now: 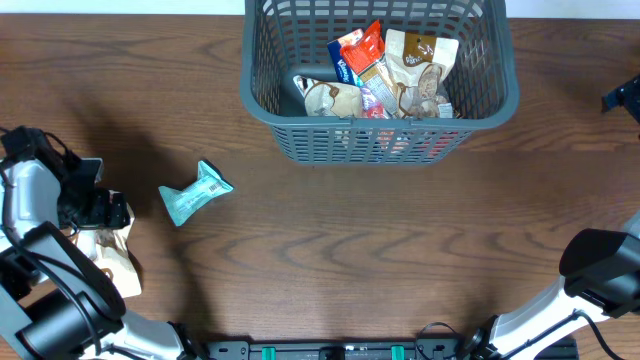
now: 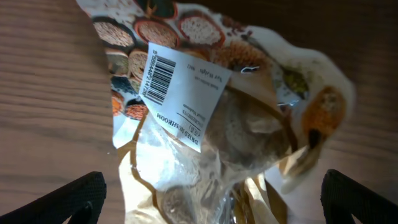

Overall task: Pack container
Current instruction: 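Lower left gripper onto the remaining tan wrapper and grasp it, then lift the tan wrapper with left gripper and carry it into the basket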

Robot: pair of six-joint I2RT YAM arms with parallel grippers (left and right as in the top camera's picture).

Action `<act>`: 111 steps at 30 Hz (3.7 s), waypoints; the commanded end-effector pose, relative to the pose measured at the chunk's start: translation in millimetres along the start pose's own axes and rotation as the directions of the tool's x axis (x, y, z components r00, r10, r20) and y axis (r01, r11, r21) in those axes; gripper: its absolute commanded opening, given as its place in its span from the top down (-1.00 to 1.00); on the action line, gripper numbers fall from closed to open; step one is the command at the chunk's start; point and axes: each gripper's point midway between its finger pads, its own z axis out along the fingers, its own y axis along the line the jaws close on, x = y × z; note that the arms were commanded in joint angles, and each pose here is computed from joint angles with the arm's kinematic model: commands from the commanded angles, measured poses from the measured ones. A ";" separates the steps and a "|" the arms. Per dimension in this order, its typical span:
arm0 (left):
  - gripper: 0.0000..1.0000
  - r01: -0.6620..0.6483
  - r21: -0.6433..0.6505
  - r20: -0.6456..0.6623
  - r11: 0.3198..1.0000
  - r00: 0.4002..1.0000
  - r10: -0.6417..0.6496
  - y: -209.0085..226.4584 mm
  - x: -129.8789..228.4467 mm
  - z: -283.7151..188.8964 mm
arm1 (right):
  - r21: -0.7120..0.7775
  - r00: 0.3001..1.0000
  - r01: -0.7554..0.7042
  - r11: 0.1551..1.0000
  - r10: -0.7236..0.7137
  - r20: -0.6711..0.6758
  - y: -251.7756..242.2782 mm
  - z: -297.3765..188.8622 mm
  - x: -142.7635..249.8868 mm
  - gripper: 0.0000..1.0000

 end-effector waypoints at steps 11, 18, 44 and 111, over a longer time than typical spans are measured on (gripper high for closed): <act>-0.97 0.075 0.057 -0.012 0.996 0.997 -0.075 12.9 7.2 23.0 | 0.001 1.000 -0.006 1.000 0.006 0.001 -2.5 -0.9 -0.3 -0.99; -0.97 0.090 0.162 -0.029 0.983 0.996 -0.087 -1.2 6.8 43.0 | 0.001 1.000 -0.006 1.000 0.006 0.001 -2.5 -0.9 -0.3 -0.99; 0.89 0.091 0.230 0.014 0.969 0.995 -0.097 -9.6 -6.9 56.8 | 0.001 1.000 -0.006 1.000 0.006 0.001 -2.5 -0.9 -0.3 -0.99; 0.89 -0.677 0.006 0.964 0.736 0.199 0.175 -409.9 -209.5 -319.7 | 0.001 1.000 -0.006 1.000 0.006 0.001 -2.5 -0.9 -0.3 -0.99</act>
